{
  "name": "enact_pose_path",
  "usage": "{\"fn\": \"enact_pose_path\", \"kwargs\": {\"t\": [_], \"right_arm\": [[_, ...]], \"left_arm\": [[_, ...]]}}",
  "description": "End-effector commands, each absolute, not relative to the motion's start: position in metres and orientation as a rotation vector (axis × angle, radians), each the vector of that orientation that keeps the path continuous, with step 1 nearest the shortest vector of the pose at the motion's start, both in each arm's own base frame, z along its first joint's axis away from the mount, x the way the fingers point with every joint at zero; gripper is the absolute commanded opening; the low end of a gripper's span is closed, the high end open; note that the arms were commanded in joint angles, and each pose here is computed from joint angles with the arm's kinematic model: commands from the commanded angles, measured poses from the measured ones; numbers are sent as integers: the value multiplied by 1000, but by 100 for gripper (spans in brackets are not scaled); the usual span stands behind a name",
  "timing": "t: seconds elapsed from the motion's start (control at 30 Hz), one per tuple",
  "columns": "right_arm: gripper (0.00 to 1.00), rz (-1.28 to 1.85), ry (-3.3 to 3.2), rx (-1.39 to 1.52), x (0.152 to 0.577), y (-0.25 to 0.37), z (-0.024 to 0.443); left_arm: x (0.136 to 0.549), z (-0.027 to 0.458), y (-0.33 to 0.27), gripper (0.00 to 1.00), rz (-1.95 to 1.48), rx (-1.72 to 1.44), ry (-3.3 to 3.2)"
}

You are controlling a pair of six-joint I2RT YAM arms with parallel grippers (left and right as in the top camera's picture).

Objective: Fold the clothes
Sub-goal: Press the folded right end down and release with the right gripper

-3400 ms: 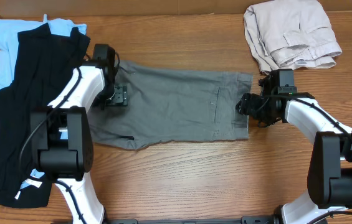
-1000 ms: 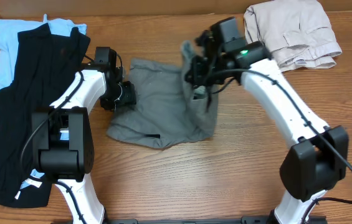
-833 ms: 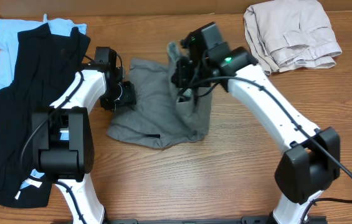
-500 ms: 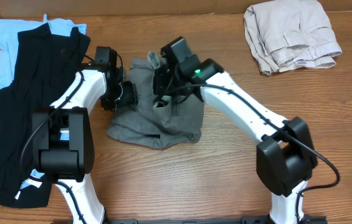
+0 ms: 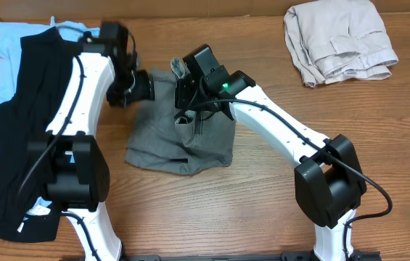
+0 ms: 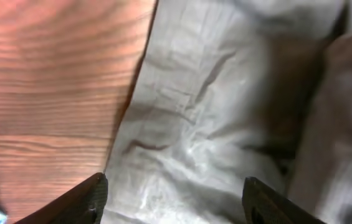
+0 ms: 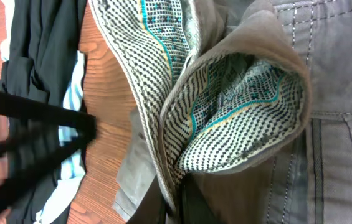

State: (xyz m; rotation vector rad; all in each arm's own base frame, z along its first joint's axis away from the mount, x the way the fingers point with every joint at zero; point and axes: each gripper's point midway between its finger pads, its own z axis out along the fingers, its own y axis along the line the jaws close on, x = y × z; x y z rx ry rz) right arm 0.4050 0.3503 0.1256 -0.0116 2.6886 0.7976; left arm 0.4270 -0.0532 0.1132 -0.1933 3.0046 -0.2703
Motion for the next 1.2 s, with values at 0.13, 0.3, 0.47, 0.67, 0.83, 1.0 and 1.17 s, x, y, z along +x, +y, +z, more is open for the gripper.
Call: {"fn": "enact_pose_path", "kwargs": {"t": [0.13,0.3,0.47,0.67,0.83,1.0,1.17], "right_arm": [[4,866,2621,-60,405,378,138],[16,896,2614,-118,396,402,126],[100,881,2620,-330,371,415,128],[100,774,2699,-379,364,375,155],[67,559,2846,-355,364,312,136],[13,537,2924,-423,347,301,104],[4,578,2935,-495,332,310,87]], "left_arm": [[471,194,-18,76,-198,-283,2756],[481,203,15,76,-183,-400,2689],[480,202,34,77,-172,-454,2682],[480,202,33,78,-172,-452,2682],[480,202,33,79,-175,-450,2683],[480,202,32,80,-176,-448,2684],[480,202,26,82,-189,-435,2685]]}}
